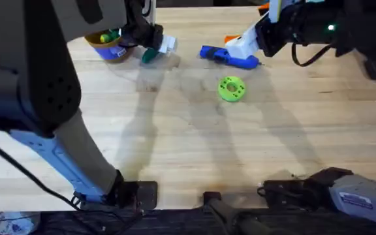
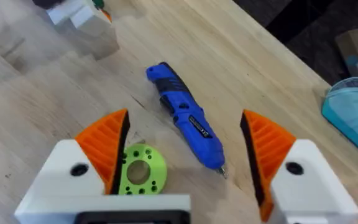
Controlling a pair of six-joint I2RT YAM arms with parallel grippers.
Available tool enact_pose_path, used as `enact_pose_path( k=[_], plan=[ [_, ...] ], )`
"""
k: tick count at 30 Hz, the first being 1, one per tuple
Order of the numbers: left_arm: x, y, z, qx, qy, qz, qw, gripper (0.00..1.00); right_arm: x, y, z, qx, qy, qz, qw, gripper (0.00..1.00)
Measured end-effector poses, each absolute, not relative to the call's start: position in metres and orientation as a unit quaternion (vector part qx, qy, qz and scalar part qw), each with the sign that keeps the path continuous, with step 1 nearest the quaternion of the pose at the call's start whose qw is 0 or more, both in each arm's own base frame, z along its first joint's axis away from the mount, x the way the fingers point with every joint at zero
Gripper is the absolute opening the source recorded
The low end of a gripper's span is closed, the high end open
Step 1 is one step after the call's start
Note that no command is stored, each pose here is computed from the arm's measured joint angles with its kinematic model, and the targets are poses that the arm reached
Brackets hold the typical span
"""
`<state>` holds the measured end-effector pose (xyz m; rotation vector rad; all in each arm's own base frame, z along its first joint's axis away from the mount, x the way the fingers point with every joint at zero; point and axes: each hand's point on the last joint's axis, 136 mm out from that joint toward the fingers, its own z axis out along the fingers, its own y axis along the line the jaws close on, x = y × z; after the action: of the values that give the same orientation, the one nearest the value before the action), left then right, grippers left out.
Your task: Pick up the gripper from the table and insert it into the empty holder that is missing its gripper. Then pick up a screw, insert it into the mounting hole, and use the screwdriver to tighten it. Finally, clean up the table by picking up the vegetable and placing it into the bucket.
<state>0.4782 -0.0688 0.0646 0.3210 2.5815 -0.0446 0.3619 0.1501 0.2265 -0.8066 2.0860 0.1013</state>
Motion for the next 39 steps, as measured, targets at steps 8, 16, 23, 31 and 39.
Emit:
enact_pose_path(
  k=[8, 16, 23, 31, 39],
  plan=[
    [0.470, -0.064, 0.035, 0.120, 0.966, -0.016, 0.227, 0.579, 0.362, 0.150, 0.226, -0.324, 0.838, 0.041, 0.436, 0.986],
    [0.472, -0.060, 0.053, 0.118, 0.970, -0.005, 0.211, 0.027, 0.366, 0.151, 0.213, -0.326, 0.846, 0.041, 0.420, 0.986],
    [0.493, -0.062, 0.128, 0.117, 0.965, -0.002, 0.233, 0.027, 0.367, 0.152, 0.208, -0.327, 0.849, 0.041, 0.414, 0.986],
    [0.501, -0.032, 0.205, 0.035, 0.960, 0.015, 0.278, 0.027, 0.367, 0.152, 0.208, -0.327, 0.849, 0.041, 0.413, 0.986],
    [0.482, 0.062, 0.195, -0.139, 0.960, 0.032, 0.243, 0.027, 0.367, 0.152, 0.208, -0.327, 0.849, 0.041, 0.413, 0.986]
  ],
)
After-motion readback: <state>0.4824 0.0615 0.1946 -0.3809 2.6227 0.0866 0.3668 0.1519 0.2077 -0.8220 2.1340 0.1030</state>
